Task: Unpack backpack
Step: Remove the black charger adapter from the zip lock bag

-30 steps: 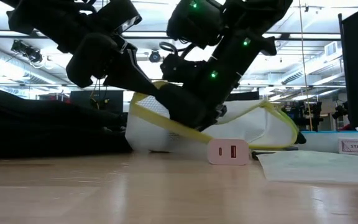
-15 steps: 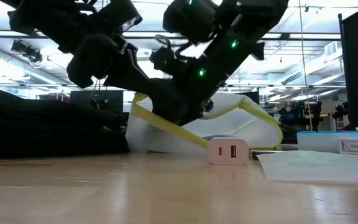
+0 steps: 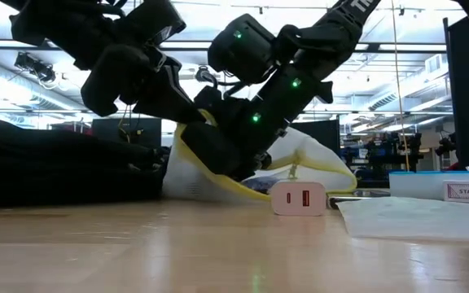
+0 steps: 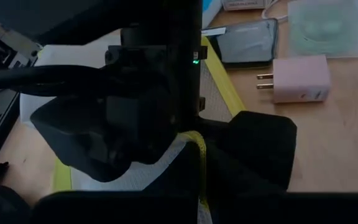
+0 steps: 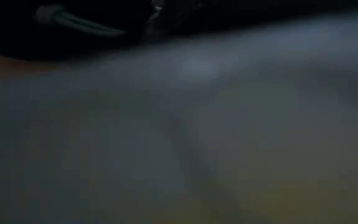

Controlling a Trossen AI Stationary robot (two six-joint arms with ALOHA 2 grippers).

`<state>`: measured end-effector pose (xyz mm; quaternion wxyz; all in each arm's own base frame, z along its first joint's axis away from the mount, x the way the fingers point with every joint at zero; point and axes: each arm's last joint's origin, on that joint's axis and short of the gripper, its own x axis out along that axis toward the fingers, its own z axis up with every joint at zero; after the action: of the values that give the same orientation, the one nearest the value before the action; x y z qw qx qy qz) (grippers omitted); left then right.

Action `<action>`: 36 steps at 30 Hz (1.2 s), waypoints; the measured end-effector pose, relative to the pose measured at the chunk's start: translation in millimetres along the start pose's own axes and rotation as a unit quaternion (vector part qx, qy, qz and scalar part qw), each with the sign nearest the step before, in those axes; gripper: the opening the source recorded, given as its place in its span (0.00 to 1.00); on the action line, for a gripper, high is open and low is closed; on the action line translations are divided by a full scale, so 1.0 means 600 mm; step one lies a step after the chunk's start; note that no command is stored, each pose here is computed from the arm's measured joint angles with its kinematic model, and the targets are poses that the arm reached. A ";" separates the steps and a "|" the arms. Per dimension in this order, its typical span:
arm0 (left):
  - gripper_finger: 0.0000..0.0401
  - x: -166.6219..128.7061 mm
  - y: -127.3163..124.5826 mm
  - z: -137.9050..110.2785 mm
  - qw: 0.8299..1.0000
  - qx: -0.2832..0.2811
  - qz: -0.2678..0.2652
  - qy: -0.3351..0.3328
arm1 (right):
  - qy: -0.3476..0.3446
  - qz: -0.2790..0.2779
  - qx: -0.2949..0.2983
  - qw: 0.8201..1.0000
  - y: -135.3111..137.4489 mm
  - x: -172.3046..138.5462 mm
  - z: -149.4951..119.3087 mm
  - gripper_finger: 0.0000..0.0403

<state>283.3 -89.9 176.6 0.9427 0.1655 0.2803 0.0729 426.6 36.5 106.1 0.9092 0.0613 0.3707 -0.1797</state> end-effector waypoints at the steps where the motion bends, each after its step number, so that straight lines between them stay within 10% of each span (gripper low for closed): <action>1: 0.00 0.000 0.000 -0.001 1.000 0.001 0.000 0.002 | 0.001 0.002 -0.001 1.000 0.001 -0.003 0.001 0.28; 24: 0.00 -0.001 0.000 -0.007 1.000 -0.001 0.002 0.021 | 0.049 0.025 -0.057 0.997 0.104 -0.172 -0.024 0.28; 36: 0.00 -0.001 0.001 -0.007 1.000 -0.001 0.004 0.021 | 0.084 0.134 -0.058 0.986 0.151 -0.210 -0.046 0.28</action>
<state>280.7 -88.5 173.6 0.9366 0.1638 0.2992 0.0808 358.9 162.6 172.0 0.8928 0.0727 0.4436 -0.0291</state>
